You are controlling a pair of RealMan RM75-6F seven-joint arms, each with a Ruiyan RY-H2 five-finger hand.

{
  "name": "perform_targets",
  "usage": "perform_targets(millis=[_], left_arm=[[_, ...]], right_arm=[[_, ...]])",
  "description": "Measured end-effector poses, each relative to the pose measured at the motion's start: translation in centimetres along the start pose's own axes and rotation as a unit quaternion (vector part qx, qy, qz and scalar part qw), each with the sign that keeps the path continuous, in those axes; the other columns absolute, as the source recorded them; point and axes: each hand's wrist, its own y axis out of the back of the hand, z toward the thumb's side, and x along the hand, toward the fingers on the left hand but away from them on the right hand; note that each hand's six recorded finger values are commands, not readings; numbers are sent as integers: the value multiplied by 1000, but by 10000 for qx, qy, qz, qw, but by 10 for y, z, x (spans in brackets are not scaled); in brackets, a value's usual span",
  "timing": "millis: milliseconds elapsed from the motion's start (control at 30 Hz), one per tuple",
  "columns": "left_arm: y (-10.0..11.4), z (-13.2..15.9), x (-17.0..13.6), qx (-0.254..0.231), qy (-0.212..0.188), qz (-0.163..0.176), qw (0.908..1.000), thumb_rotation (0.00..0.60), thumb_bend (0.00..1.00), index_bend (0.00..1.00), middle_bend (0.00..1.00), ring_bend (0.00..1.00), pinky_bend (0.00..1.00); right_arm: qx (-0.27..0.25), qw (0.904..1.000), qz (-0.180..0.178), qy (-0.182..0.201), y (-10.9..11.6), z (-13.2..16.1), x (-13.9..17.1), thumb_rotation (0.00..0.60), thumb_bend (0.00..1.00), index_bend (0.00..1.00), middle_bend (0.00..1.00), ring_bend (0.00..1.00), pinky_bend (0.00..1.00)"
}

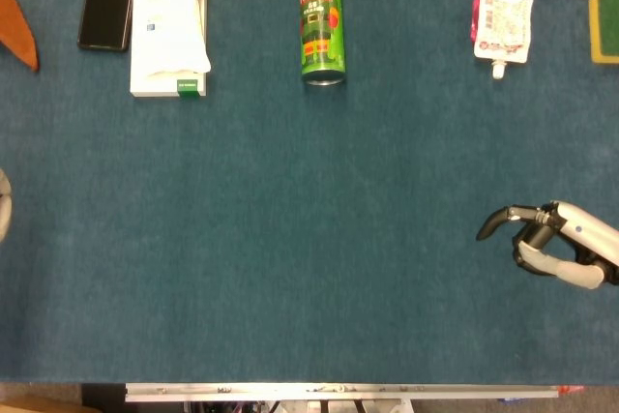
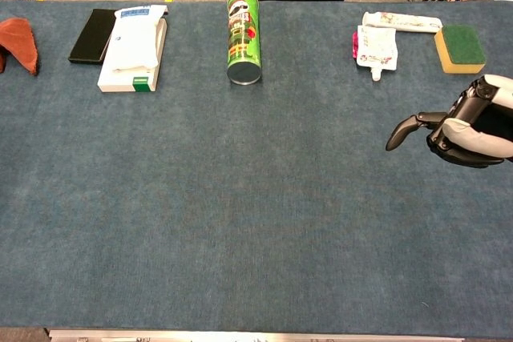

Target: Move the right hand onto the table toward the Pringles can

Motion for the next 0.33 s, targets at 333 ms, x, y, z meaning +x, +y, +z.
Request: perform_targets(millis=[333], left_arm=[[-1, -5, 4, -28, 104, 17, 9999, 600, 411, 549, 544, 511, 511]], right_arm=[[75, 9998, -102, -136, 2, -4, 3, 86, 0, 1000, 1000, 897, 320]])
